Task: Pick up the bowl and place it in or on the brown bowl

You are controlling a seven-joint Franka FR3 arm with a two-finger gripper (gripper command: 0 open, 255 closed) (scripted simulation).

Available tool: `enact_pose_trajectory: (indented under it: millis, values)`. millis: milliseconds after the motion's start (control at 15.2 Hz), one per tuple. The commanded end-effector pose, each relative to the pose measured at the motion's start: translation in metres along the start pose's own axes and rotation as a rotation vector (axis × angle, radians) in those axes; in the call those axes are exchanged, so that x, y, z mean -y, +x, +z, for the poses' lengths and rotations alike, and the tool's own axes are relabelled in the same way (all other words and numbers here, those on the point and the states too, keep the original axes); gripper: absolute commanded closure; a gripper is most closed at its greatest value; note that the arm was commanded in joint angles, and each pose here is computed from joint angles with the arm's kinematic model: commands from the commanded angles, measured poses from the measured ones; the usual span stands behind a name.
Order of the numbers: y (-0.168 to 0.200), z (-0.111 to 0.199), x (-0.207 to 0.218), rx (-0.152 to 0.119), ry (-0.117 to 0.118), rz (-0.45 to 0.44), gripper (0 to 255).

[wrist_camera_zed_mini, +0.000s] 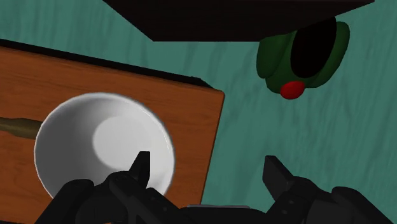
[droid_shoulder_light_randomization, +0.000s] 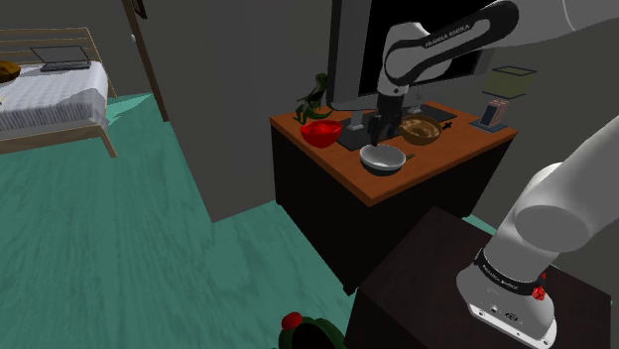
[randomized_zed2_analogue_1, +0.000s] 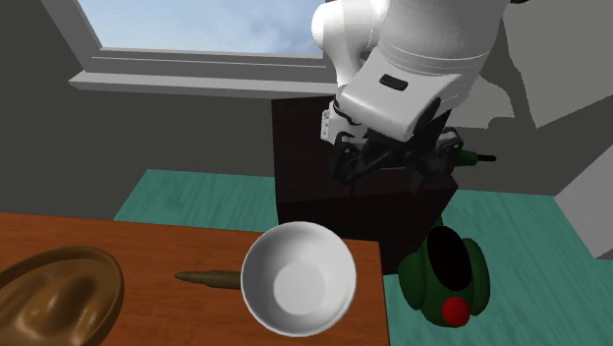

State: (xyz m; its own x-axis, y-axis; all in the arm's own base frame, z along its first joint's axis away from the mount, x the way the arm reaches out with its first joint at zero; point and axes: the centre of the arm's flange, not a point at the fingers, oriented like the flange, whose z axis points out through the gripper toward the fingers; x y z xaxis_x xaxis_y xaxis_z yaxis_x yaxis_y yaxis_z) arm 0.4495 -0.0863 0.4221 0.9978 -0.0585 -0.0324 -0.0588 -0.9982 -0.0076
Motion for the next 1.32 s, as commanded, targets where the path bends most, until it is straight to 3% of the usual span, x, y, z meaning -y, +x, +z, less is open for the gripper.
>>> enact_pose_trajectory:
  millis: [0,396,858,1254]
  values:
    - [0.019,0.02,-0.005,-0.001,-0.009,0.007,0]
    - [0.067,0.073,-0.029,-0.003,-0.033,0.028,0]
    - [0.067,0.11,-0.03,-0.003,-0.033,0.028,0]
    - [0.067,0.113,-0.03,-0.003,-0.033,0.028,0]
